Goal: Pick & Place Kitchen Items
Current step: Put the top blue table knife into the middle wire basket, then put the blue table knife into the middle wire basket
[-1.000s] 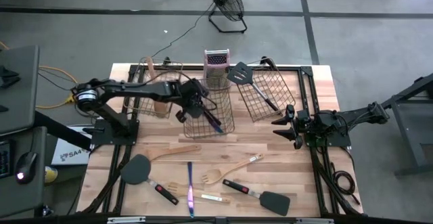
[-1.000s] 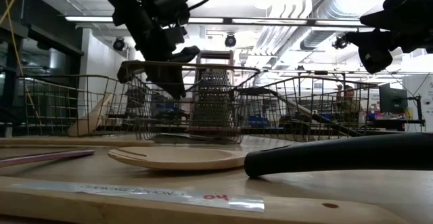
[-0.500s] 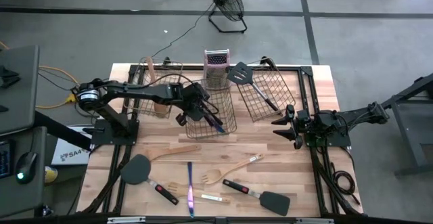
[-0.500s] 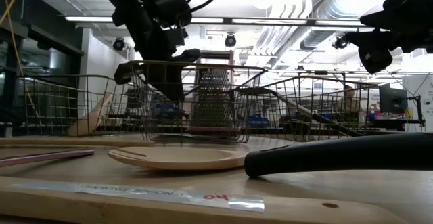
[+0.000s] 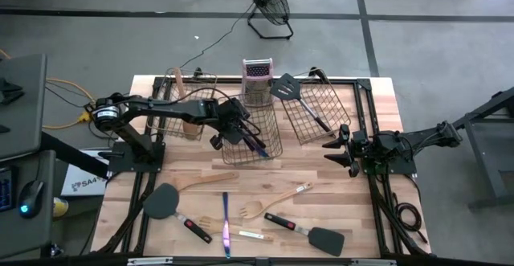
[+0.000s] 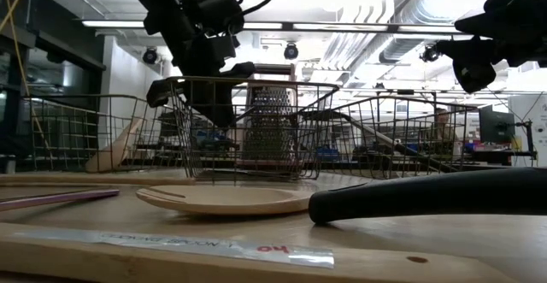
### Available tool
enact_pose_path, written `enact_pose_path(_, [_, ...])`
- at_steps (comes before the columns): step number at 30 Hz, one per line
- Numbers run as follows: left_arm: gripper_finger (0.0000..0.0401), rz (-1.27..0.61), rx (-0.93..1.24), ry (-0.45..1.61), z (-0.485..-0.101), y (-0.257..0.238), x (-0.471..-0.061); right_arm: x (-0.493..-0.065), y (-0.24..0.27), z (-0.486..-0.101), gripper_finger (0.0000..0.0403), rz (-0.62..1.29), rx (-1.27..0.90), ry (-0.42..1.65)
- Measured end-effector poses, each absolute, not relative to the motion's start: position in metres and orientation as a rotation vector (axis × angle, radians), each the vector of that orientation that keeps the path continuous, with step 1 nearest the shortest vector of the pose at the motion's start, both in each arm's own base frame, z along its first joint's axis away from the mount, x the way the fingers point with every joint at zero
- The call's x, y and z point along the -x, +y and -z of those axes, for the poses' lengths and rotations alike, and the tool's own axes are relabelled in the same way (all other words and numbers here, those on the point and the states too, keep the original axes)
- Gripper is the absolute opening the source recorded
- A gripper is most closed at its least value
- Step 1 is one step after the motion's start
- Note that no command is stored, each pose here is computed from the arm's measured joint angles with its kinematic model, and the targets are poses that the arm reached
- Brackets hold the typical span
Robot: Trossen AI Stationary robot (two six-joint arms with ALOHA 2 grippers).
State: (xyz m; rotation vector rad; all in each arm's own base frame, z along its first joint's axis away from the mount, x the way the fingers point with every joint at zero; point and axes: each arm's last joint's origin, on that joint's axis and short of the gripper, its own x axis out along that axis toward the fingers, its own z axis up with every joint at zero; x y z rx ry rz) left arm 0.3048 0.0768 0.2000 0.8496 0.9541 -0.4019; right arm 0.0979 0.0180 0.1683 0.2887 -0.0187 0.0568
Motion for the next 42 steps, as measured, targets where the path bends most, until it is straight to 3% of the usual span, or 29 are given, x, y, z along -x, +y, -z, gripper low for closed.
enact_pose_path(13, [0.0061, 0.397, -0.823, 0.971, -0.1982, 0.0767, -0.3036, -0.0979, 0.018, -0.1684, 0.018, -0.057, -0.288, -0.019])
enact_pose_path(34, [0.0065, 0.39, -0.828, 0.971, -0.198, 0.0771, -0.3041, -0.0979, 0.018, -0.1684, 0.018, -0.057, -0.289, -0.019])
enact_pose_path(42, [0.0065, 0.367, -0.829, 1.073, -0.1916, 0.0776, -0.2984, -0.0979, 0.018, -0.1684, 0.018, -0.057, -0.289, -0.019])
